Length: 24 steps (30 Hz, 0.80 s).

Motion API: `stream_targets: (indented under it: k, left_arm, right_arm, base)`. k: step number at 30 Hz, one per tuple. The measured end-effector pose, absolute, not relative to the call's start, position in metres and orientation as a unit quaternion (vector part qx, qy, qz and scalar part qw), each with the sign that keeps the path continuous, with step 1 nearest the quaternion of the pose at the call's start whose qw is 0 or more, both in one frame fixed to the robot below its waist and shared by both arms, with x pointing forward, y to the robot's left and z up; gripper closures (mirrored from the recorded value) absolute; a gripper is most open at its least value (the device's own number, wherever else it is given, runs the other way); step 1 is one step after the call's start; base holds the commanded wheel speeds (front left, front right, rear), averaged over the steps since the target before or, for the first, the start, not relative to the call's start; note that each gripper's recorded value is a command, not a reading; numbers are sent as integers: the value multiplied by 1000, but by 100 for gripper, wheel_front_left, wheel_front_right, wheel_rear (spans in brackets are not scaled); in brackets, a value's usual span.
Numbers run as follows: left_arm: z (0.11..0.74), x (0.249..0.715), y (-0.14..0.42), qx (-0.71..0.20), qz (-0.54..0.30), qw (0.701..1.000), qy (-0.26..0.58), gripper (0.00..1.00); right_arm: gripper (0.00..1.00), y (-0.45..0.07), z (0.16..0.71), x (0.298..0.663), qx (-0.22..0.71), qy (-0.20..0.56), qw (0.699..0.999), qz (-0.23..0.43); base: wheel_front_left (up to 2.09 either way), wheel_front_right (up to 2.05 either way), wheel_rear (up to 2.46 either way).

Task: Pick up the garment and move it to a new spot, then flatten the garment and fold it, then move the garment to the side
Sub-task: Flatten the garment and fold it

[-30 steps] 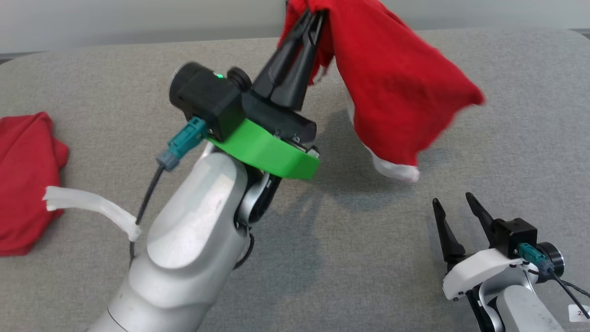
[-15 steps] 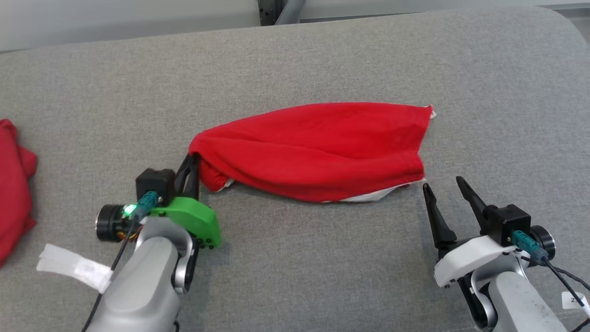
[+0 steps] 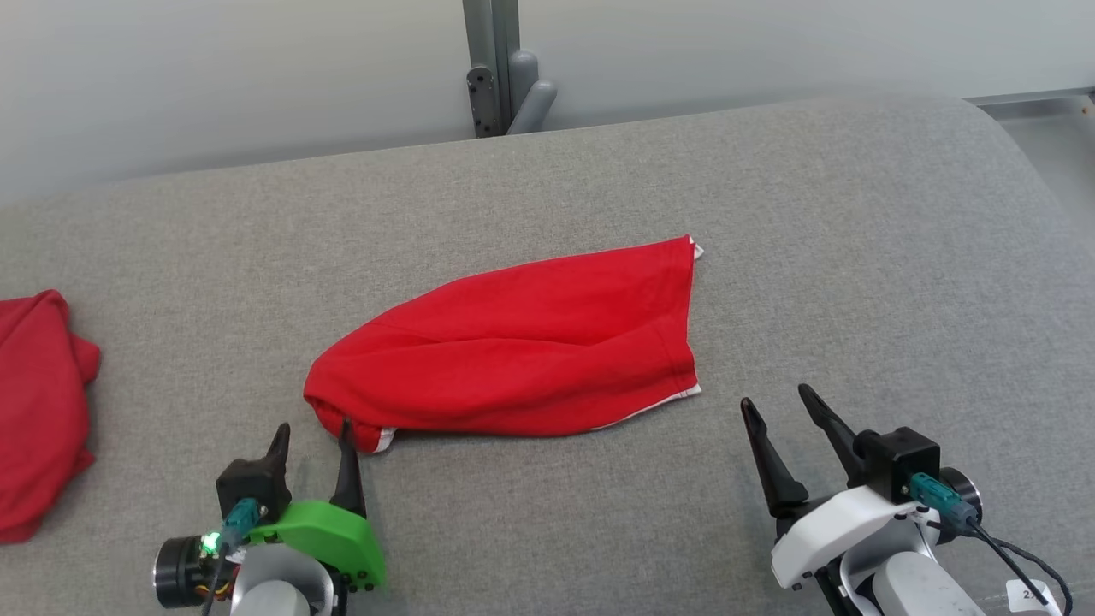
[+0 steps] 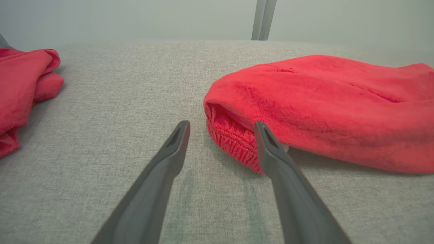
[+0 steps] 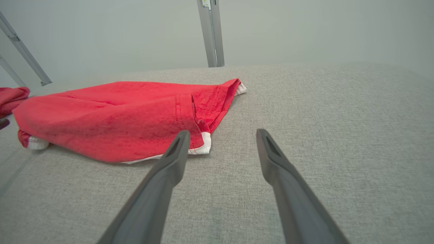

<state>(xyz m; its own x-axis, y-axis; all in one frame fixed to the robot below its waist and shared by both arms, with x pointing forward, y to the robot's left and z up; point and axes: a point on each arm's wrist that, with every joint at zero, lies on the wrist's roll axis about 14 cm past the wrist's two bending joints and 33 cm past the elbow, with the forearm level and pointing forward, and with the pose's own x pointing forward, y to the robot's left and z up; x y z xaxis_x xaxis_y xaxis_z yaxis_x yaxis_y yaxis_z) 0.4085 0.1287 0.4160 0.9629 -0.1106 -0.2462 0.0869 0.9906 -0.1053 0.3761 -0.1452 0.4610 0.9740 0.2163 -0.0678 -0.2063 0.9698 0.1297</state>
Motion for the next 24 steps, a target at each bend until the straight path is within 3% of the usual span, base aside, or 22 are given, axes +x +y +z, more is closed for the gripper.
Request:
stream_targets:
  k: [9, 16, 21, 22, 23, 24]
  left_arm:
    - [418, 382, 119, -73, -58, 989, 114, 0]
    - [406, 374, 137, -80, -34, 988, 127, 0]
    - [397, 367, 157, -75, -5, 987, 139, 0]
    - [396, 366, 159, -75, -3, 987, 141, 0]
    - [396, 366, 161, -75, 0, 987, 140, 0]
    - [397, 367, 161, -74, 0, 988, 138, 0]
  right_arm:
    - [0, -121, 474, 399, 61, 29, 985, 157]
    - [0, -92, 454, 430, 71, 70, 973, 207]
    - [0, -72, 421, 433, 78, 127, 960, 236]
    - [9, -70, 417, 433, 80, 132, 958, 240]
    - [43, -68, 415, 433, 78, 135, 957, 245]
    - [65, -66, 417, 435, 80, 133, 956, 248]
  base:
    - [0, 0, 0]
    - [0, 0, 0]
    - [0, 0, 0]
    - [0, 0, 0]
    - [0, 0, 0]
    - [0, 0, 0]
